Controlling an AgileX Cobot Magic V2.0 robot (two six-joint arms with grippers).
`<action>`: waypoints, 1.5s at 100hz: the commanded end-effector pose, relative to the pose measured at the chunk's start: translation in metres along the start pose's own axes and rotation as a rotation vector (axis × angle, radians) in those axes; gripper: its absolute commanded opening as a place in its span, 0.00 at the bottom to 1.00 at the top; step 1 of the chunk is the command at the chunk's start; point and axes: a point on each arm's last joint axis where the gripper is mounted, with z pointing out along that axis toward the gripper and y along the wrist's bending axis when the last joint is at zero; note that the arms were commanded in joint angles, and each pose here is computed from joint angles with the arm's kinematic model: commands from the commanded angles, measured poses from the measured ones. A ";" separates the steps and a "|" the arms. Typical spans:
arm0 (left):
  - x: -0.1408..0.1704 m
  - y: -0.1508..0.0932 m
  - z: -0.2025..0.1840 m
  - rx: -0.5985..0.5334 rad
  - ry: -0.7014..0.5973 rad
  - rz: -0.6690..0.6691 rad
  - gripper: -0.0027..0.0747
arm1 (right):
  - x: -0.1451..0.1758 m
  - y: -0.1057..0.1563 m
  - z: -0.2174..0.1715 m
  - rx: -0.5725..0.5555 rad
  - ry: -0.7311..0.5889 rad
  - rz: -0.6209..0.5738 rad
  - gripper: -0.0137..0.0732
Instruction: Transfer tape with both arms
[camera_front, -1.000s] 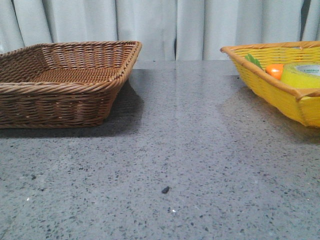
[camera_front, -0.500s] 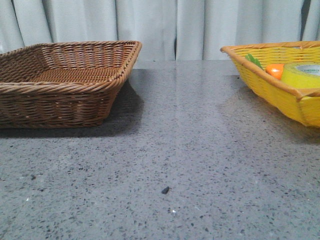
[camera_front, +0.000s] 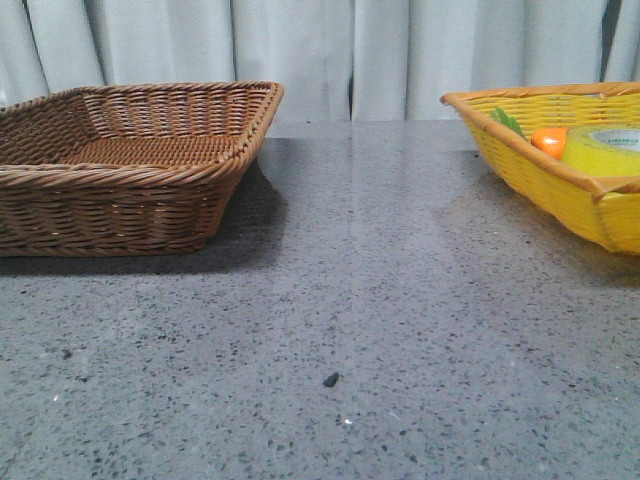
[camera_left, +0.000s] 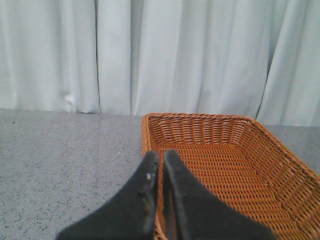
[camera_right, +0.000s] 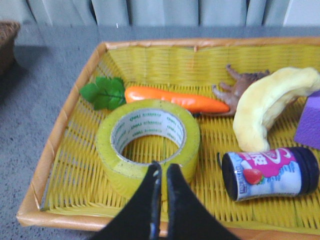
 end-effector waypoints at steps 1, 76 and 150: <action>-0.017 -0.001 0.004 -0.001 -0.073 -0.009 0.01 | -0.026 0.002 0.010 -0.012 0.017 0.009 0.20; -0.017 -0.001 0.005 -0.001 -0.075 -0.009 0.01 | -0.055 0.055 0.142 -0.163 0.502 -0.092 0.61; -0.020 -0.001 0.004 -0.001 -0.106 -0.009 0.01 | -0.040 0.048 0.175 -0.113 0.590 -0.119 0.17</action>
